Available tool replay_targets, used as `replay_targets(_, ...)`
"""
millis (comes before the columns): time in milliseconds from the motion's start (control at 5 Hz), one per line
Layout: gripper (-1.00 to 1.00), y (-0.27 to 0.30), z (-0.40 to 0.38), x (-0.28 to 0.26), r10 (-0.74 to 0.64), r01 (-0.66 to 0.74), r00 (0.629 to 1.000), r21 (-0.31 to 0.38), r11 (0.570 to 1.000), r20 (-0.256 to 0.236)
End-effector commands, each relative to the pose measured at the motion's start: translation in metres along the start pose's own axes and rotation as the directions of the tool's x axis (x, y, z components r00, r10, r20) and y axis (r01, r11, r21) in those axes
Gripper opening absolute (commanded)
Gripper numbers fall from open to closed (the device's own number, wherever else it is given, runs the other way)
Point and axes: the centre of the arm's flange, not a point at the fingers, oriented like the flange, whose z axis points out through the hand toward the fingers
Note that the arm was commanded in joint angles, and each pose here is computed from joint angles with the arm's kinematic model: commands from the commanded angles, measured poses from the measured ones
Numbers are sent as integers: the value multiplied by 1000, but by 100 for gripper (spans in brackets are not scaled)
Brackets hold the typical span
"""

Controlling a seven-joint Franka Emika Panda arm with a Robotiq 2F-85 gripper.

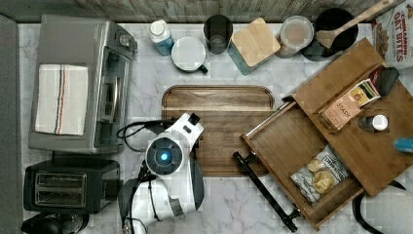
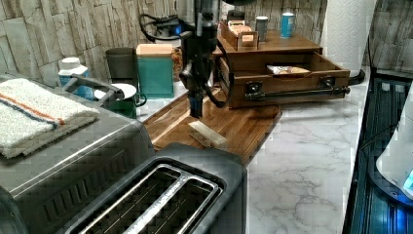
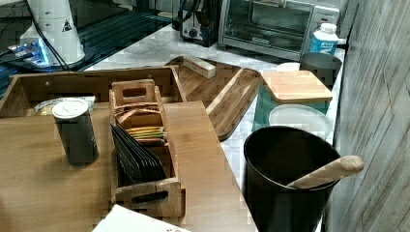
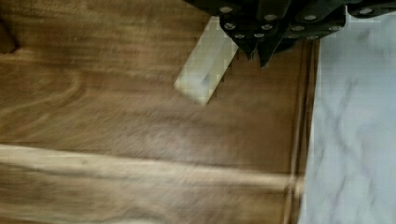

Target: Close the drawer.

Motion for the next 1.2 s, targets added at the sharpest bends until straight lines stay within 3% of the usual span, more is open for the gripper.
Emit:
replay_targets(200,-100,70,-44,0,-114,114,993,-20,993,-18)
replay_targets(400,-100,92,-26,-14,-211,211,977,-1,977,10)
replay_targets(800,-100,87,-2,-48,-139,135,989,74,988,50)
replay_targets(1200,-100,94,17,-105,-230,227,972,70,971,39)
